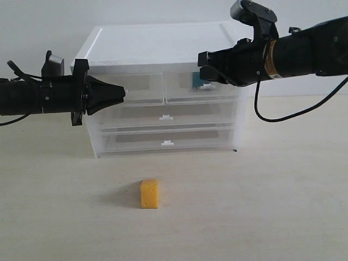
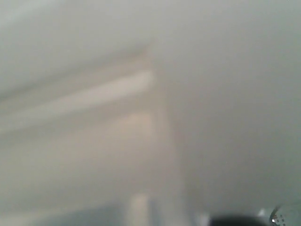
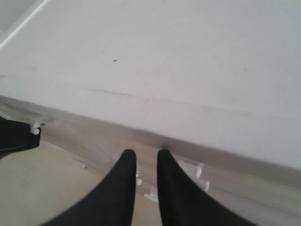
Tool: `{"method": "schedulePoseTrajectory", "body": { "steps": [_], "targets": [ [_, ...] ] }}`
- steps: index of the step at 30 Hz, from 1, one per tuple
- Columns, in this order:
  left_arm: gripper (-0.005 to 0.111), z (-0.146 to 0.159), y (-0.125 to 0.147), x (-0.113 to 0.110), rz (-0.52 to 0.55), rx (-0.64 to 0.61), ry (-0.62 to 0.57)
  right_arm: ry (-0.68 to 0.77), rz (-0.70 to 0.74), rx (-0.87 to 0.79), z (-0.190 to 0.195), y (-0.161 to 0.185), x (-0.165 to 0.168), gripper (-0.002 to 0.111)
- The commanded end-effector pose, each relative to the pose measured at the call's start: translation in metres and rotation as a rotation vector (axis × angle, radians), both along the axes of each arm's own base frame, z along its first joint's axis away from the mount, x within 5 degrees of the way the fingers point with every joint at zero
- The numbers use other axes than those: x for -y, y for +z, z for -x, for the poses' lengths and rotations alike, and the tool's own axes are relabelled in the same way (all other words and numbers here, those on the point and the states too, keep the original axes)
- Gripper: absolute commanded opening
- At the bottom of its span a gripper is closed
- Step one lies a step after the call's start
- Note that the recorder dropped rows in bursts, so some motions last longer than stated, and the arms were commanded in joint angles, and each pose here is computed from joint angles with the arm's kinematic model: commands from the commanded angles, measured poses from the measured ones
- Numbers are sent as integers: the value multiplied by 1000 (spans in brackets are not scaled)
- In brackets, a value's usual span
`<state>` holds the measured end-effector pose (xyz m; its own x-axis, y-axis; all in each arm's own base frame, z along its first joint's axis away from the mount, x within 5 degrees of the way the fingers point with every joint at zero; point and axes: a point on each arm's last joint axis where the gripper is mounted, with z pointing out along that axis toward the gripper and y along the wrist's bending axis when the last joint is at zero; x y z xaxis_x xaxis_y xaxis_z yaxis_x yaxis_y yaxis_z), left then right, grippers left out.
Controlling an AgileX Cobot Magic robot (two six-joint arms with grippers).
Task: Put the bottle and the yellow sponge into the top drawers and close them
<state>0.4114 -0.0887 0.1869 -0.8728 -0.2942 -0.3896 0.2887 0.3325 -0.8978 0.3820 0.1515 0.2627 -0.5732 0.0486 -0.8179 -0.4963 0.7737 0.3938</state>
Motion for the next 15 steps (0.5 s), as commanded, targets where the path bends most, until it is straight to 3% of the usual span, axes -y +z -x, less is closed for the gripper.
{"method": "schedulePoseTrajectory", "body": {
  "steps": [1,6,15],
  "targets": [
    [4,6,18,3,58,53,-53,-109,-23,-32,-18,-15,4,18],
    [4,6,18,3,56,55,-53,-109,-73,-53,-25,-19,-1,0],
    [4,10,18,5,70,57,-87,-136,-88,-24,-29,-15,1,0]
  ]
}}
